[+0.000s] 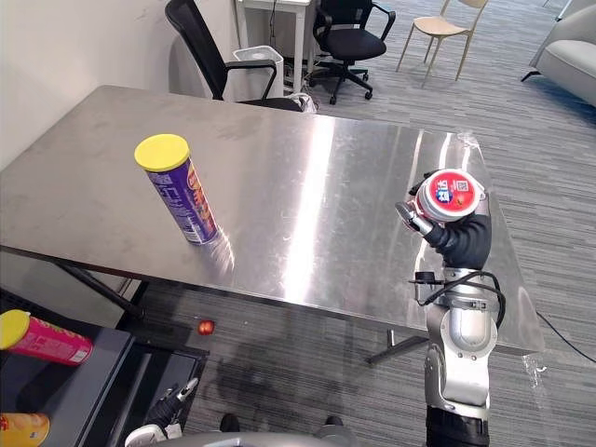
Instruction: Put the gum and the chips on the shelf.
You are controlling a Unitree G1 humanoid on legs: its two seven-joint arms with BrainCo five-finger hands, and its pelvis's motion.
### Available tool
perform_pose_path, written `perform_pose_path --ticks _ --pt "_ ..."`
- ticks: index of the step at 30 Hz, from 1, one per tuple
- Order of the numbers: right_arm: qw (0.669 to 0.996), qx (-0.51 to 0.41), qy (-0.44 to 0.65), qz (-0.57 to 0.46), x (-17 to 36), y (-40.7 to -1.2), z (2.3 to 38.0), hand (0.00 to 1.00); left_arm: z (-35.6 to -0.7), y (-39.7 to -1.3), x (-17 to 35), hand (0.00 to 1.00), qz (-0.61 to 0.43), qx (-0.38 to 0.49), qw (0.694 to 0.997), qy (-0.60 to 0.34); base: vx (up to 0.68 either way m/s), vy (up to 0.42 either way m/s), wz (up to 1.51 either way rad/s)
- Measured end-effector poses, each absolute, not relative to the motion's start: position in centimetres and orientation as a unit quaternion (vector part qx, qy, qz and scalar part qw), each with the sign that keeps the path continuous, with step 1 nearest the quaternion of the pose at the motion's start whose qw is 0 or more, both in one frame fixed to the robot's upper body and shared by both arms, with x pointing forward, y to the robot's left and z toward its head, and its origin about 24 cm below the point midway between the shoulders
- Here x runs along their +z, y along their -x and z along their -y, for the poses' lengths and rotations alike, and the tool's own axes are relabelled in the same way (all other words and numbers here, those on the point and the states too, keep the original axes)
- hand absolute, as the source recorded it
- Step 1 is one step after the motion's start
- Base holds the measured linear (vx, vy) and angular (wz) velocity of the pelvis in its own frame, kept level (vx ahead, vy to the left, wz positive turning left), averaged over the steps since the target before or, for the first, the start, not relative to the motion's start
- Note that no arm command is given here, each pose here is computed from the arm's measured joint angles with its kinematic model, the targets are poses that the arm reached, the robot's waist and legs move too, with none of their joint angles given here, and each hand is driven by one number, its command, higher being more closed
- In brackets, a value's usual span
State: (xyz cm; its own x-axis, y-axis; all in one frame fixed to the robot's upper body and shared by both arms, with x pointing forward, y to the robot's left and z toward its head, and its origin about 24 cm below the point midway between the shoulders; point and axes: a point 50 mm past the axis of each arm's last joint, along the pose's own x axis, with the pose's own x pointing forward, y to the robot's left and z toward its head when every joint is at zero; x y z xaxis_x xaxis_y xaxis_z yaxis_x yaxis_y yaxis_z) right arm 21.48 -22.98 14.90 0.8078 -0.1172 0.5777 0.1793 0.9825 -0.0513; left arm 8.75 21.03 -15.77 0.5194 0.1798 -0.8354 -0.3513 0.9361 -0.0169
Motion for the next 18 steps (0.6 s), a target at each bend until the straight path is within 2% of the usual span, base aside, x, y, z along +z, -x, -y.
perform_pose_path --ticks 8,12,18 --pt "0.969 -0.055 0.032 0.240 12.1 -21.6 21.9 1.00 -21.3 -9.1 -15.5 0.00 -0.452 0.151 0.872 0.112 -0.07 -0.028 0.08" --pt "0.975 -0.016 -0.006 0.221 11.0 -22.3 19.9 1.00 -21.5 -9.4 -15.4 0.00 -0.439 0.166 0.873 0.135 -0.20 -0.133 1.21" --pt "0.963 -0.030 -0.008 0.266 13.2 -23.9 20.2 1.00 -22.3 -8.1 -15.6 0.00 -0.454 0.187 0.860 0.139 -0.21 -0.152 1.42"
